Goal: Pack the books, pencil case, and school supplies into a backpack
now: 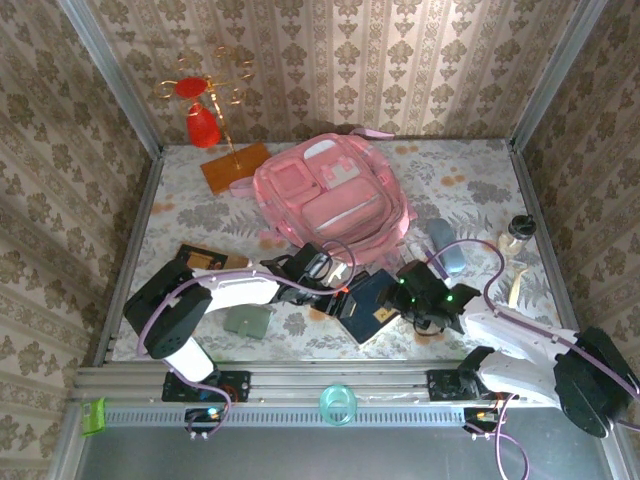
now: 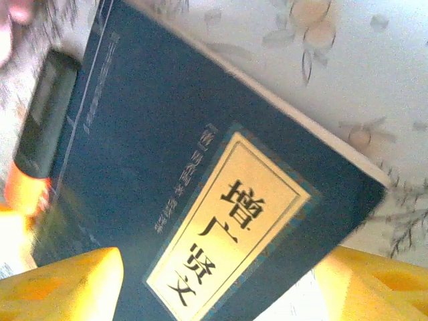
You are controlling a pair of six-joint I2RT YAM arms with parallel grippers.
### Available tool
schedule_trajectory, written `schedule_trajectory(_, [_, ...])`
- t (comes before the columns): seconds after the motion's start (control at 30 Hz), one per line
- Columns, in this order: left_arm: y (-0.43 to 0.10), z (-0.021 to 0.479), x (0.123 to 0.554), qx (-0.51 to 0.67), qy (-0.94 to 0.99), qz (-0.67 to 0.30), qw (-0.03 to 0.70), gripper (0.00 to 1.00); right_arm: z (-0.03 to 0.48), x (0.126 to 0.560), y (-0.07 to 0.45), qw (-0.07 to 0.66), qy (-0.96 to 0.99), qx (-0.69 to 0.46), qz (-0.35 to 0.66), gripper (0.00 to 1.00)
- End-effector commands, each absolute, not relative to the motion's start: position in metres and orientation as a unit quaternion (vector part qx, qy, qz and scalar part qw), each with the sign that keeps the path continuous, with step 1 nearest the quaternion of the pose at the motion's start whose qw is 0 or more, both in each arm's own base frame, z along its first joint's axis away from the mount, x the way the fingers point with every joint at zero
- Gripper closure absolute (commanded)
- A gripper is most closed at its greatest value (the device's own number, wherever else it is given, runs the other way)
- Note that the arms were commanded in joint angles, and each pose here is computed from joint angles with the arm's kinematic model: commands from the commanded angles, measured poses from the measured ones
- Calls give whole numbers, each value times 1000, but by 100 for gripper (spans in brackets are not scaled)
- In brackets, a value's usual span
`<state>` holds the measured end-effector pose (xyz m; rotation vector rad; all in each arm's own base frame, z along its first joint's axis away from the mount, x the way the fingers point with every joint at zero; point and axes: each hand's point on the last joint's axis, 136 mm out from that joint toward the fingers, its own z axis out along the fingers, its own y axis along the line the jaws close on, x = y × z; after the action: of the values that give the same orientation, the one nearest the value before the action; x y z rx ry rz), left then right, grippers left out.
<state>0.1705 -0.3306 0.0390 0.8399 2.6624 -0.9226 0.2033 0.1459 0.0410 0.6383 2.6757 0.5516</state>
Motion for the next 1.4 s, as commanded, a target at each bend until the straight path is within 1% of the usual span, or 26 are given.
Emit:
schedule_trajectory(0.0, [-350, 45, 153, 300, 881, -358, 80, 22, 62, 233, 142, 215, 938, 184, 199, 27])
schedule_trajectory(0.07, [-354, 46, 150, 304, 878, -363, 75, 22, 66, 238, 137, 218, 939, 177, 200, 30])
schedule_trajectory(0.17, [-361, 48, 146, 309, 874, -369, 72, 22, 69, 238, 133, 212, 943, 164, 199, 32])
schedule_trajectory(0.27, [-367, 52, 142, 310, 871, -374, 68, 22, 63, 222, 120, 181, 956, 164, 163, 31])
schedule_trajectory(0.33, [-369, 54, 140, 310, 872, -372, 69, 22, 56, 204, 111, 151, 964, 166, 139, 25])
schedule_trajectory(0.4, [-370, 54, 139, 310, 876, -364, 70, 22, 49, 189, 108, 131, 968, 165, 137, 19])
schedule_trajectory(0.47, [-369, 52, 140, 307, 881, -353, 74, 22, 42, 178, 111, 118, 968, 167, 143, 17])
schedule_trajectory(0.57, [-369, 48, 141, 302, 884, -348, 76, 22, 40, 180, 134, 131, 959, 157, 195, 17])
schedule_trajectory(0.67, [-369, 45, 140, 298, 885, -349, 78, 22, 39, 186, 147, 141, 951, 161, 223, 22])
schedule_trajectory(0.9, [-368, 44, 140, 302, 884, -348, 78, 23, 39, 199, 158, 165, 943, 161, 239, 42])
schedule_trajectory(1.03, [-371, 45, 138, 303, 880, -357, 77, 23, 36, 202, 155, 180, 940, 169, 237, 55])
schedule_trajectory(1.17, [-374, 45, 136, 306, 877, -364, 71, 24, 35, 206, 144, 202, 938, 179, 216, 59])
schedule_trajectory(1.27, [-376, 46, 136, 308, 875, -368, 69, 24, 30, 206, 137, 202, 941, 188, 194, 60])
schedule_trajectory(1.37, [-377, 48, 135, 310, 873, -370, 69, 25, 27, 208, 138, 202, 941, 188, 195, 65])
